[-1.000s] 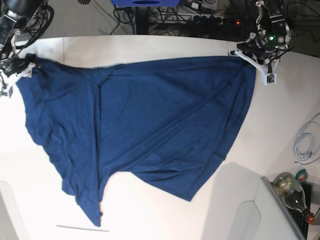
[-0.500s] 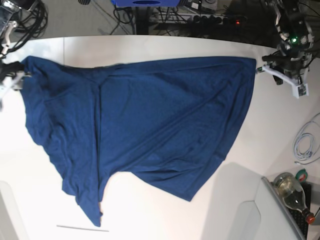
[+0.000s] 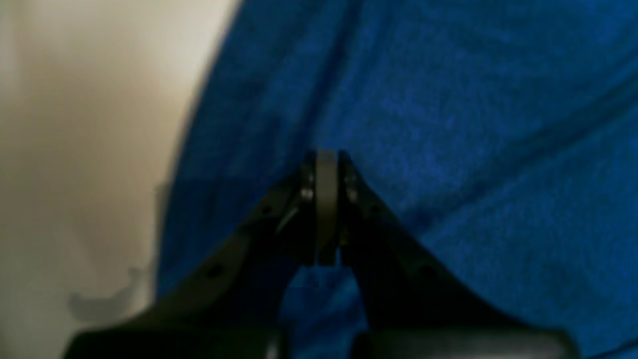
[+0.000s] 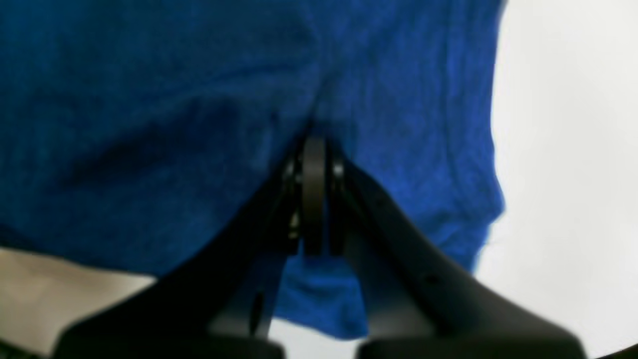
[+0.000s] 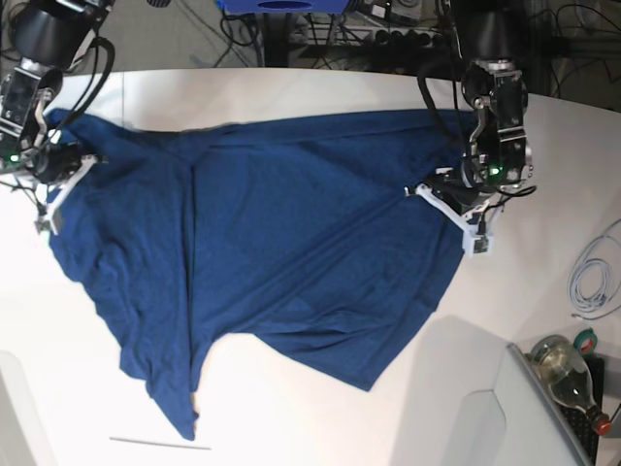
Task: Layout the t-shirt on the table in an organized manner, then fold the t-shirt properly
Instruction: 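Release the shirt with the left gripper and regrasp its edge, then drag the shirt edge with the left gripper across the shirt body, then pull the shirt with the left gripper toward the right gripper, bunching it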
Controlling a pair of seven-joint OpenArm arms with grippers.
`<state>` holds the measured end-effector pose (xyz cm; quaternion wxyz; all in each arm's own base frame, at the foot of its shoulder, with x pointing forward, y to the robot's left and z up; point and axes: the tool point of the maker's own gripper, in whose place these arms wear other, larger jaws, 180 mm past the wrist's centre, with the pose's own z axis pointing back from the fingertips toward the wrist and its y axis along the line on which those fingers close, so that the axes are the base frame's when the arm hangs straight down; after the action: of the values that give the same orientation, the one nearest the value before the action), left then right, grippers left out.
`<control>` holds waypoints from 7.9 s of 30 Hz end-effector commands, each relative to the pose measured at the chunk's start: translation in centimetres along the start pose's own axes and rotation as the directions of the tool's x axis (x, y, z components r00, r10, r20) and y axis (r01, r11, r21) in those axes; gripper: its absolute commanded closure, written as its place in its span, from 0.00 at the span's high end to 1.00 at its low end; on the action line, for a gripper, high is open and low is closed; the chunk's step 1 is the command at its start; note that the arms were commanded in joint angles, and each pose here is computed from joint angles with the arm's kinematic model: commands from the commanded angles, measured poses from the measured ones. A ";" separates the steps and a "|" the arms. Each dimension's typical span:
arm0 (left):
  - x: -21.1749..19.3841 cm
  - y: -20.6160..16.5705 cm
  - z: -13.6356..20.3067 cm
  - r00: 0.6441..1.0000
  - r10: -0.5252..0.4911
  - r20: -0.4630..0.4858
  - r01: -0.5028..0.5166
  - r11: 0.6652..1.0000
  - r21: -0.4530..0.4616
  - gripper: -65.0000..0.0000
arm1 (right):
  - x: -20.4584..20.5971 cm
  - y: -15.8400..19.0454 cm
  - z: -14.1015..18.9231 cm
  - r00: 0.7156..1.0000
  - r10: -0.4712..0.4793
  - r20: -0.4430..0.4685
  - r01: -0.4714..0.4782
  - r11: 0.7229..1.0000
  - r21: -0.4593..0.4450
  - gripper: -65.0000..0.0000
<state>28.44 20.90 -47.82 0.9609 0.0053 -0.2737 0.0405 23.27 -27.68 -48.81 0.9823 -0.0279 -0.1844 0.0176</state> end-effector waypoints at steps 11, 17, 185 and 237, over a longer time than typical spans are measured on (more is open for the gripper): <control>-8.0 1.7 2.2 0.983 -0.130 -0.129 0.144 0.984 0.102 0.00 | -3.9 -4.1 -0.1 0.995 0.003 -0.102 -0.008 0.999 -0.053 0.01; -4.1 1.4 6.5 0.983 -0.180 0.026 0.175 0.975 0.133 0.00 | -2.6 -4.8 0.6 0.998 0.017 -0.068 -0.022 0.997 -0.076 0.01; 34.3 -20.1 10.2 0.361 -0.907 0.215 0.794 0.420 0.440 0.00 | 6.8 8.2 4.4 0.920 0.330 0.212 -0.349 0.935 0.059 0.00; 34.9 -14.4 2.3 0.653 -0.573 0.496 0.431 0.819 0.379 0.00 | 5.0 7.9 -1.8 0.954 0.299 0.008 -0.295 0.937 0.188 0.00</control>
<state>56.30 9.43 -30.93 0.8153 0.1968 -0.5031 -0.2083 27.99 -18.43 -49.64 0.9678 0.0521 -0.1651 0.1826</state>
